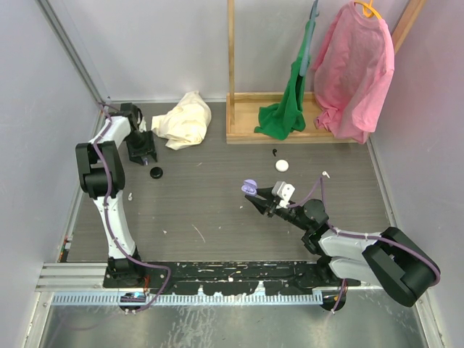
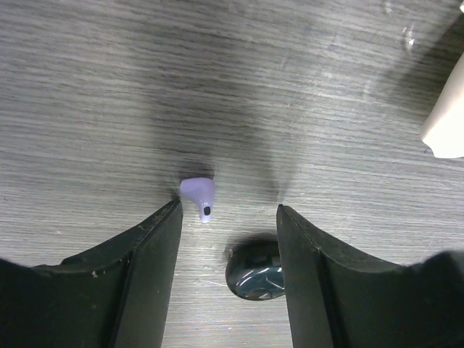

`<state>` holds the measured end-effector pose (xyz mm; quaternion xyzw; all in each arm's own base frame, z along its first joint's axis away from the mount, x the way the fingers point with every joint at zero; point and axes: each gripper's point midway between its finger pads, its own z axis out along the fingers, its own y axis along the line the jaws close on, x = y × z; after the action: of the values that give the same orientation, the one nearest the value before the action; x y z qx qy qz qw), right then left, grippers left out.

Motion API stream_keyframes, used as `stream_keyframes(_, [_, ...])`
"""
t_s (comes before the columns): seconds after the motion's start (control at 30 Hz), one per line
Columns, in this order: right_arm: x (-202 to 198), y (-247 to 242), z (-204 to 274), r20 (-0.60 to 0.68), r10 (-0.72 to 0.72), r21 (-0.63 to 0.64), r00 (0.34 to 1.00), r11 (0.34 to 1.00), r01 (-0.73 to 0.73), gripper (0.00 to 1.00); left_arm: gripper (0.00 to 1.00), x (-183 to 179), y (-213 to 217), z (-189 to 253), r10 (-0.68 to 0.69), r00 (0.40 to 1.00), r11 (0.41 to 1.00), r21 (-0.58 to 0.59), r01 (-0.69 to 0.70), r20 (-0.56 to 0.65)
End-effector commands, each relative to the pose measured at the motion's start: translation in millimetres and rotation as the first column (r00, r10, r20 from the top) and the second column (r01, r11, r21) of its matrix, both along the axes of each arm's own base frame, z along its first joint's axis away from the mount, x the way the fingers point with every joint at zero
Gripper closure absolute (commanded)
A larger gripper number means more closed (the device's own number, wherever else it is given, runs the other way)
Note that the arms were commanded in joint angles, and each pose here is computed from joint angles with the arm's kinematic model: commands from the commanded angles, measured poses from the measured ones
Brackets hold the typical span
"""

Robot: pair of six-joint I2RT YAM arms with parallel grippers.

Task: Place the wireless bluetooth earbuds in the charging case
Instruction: Pick up the earbud from the center of the board.

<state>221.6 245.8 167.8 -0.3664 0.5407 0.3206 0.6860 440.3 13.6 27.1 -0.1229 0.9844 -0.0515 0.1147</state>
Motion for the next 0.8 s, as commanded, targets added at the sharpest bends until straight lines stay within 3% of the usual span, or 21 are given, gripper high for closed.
stream_keyframes(0.0, [2.1,1.5,26.4,0.079,-0.007,0.047,0.997,0.999,0.003,0.99,0.44,-1.2,-2.6,29.1,0.013,0.999,1.0,-0.013,-0.012,0.044])
stream_keyframes(0.43, [2.8,2.5,24.7,0.073,-0.005,0.043,0.997,0.999,0.002,0.99,0.45,16.7,12.0,35.8,0.048,0.995,0.997,0.058,-0.053,0.087])
stream_keyframes(0.77, [3.5,3.9,22.1,0.067,0.0,0.035,0.998,0.999,-0.002,0.99,0.56,25.8,16.7,26.0,0.048,0.996,0.996,0.077,-0.054,0.078])
